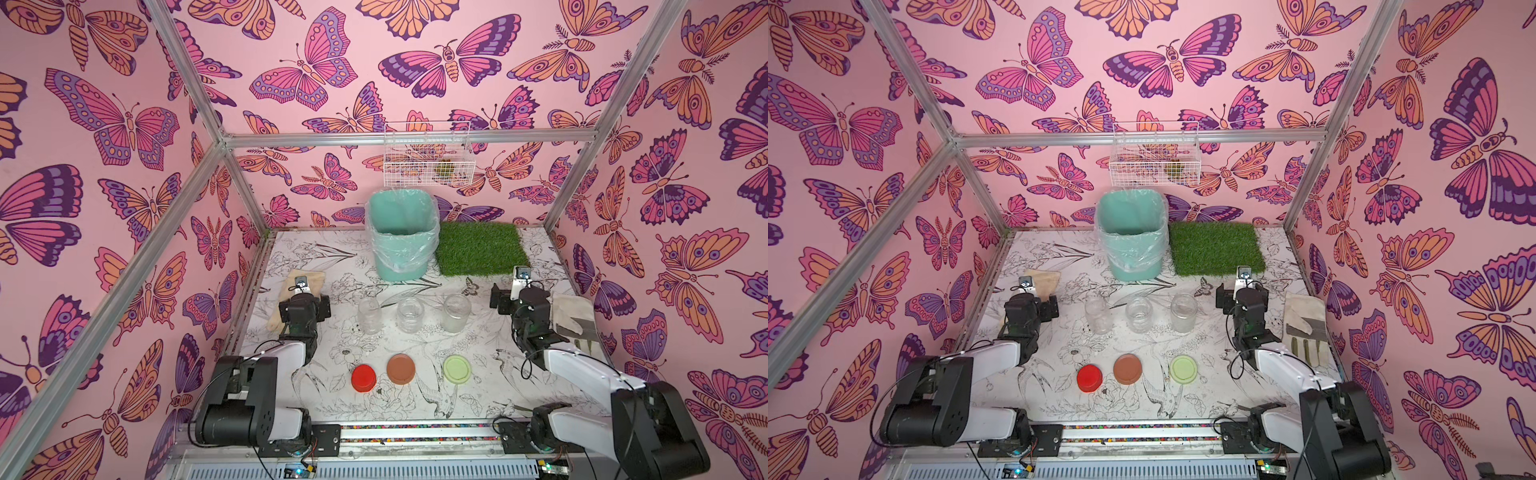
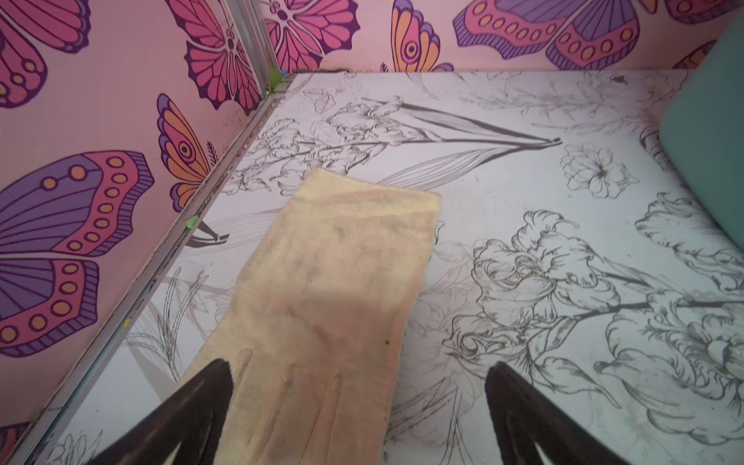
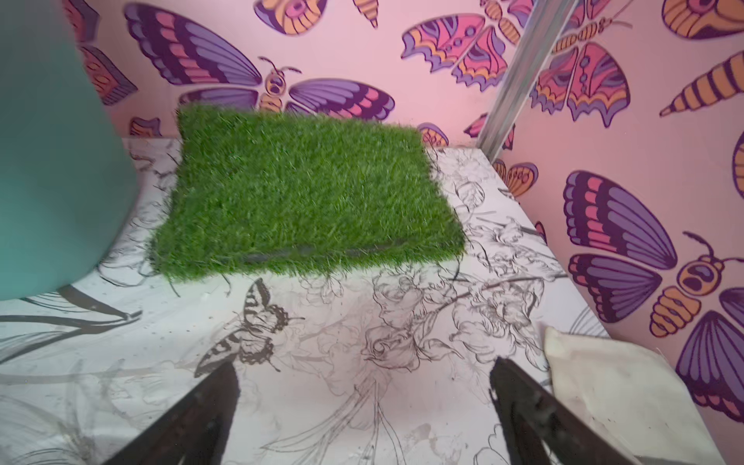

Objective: Empty moldy peanuts from jars
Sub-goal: Reset both arms

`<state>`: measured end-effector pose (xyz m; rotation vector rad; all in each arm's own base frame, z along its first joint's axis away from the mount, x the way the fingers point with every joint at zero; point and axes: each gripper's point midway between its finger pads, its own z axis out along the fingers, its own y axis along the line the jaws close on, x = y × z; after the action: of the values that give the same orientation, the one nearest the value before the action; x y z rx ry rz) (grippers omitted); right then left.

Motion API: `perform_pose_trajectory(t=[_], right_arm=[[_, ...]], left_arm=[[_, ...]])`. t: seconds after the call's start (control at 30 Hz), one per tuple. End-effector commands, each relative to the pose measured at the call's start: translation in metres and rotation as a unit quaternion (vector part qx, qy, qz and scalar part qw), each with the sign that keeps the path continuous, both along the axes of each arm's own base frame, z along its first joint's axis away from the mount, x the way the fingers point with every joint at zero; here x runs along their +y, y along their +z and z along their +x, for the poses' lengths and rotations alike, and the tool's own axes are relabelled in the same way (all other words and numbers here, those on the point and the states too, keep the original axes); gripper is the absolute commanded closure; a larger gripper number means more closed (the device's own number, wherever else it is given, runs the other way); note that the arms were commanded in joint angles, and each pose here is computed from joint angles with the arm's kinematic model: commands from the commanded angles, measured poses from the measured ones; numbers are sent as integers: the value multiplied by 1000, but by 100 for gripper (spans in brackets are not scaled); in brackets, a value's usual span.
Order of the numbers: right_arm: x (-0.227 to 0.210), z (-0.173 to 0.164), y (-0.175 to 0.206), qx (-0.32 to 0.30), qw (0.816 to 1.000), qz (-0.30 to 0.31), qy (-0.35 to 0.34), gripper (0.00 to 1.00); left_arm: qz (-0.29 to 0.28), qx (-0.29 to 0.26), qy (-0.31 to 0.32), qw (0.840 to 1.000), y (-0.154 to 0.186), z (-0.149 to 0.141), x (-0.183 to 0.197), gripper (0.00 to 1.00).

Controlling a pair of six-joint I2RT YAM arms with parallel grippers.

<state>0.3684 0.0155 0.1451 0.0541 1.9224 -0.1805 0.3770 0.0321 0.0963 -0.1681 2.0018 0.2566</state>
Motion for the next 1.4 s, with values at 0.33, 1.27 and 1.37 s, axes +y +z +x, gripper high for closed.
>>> perform_pose_trajectory(t=[0.33, 1.27, 1.37], right_arm=[[-41, 6, -23, -27, 997, 50, -44, 1], [-50, 18, -50, -9, 997, 62, -54, 1], [-50, 18, -49, -10, 997, 62, -54, 1]], left_arm=[[-15, -50, -44, 998, -5, 14, -9, 0], [-9, -53, -70, 996, -5, 14, -18, 0], [-9, -53, -70, 996, -5, 14, -18, 0]])
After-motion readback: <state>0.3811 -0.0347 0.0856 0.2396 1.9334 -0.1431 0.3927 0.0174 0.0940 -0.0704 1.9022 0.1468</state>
